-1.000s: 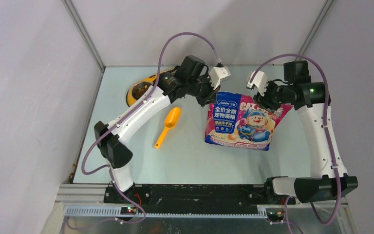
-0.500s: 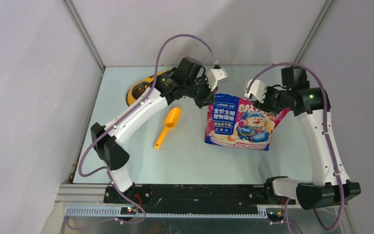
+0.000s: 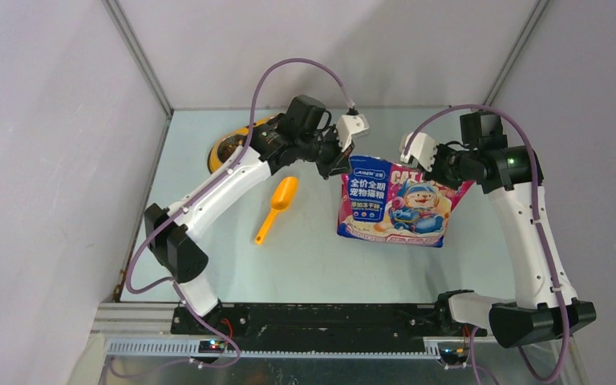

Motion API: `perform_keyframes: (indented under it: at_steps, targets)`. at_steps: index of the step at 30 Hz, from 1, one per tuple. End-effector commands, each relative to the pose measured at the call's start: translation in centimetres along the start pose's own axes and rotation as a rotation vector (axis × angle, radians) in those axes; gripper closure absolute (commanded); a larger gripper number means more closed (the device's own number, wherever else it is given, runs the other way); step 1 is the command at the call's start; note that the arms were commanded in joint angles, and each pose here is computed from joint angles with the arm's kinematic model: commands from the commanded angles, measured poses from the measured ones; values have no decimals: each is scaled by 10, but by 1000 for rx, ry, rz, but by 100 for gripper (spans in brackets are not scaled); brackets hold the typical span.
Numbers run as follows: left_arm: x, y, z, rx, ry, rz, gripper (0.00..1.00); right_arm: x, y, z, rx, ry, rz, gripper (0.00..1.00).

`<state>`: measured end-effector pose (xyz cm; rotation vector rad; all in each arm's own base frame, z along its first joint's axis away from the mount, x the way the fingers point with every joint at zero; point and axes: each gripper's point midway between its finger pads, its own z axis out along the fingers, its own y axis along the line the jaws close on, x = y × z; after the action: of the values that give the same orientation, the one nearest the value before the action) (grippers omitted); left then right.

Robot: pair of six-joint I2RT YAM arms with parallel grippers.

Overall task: Serve the pet food
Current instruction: Close the pet food bag at the center of the board.

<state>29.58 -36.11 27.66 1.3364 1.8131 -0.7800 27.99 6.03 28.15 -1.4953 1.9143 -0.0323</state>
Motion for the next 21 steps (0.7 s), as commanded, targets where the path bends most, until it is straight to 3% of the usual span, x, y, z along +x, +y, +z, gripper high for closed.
perform_keyframes:
  at_steps: [1,5,7,8,10,21]
  targets:
    - [0,-1,-26,22,-34,47,100,-12,-23,-20,108,-35,-15,100]
    - [12,-1,-25,54,-27,78,100,-14,-23,-23,101,-68,-24,100]
    - [15,-5,-25,76,-25,99,100,-14,-18,-20,89,-84,-45,81]
    - [17,-7,-25,86,-23,101,100,-16,-14,-19,88,-98,-59,64]
    - [19,-9,-26,95,-24,115,100,-20,-8,-15,92,-118,-96,55]
    - [27,-13,-26,103,-23,130,100,-50,15,-12,21,-261,-158,54]
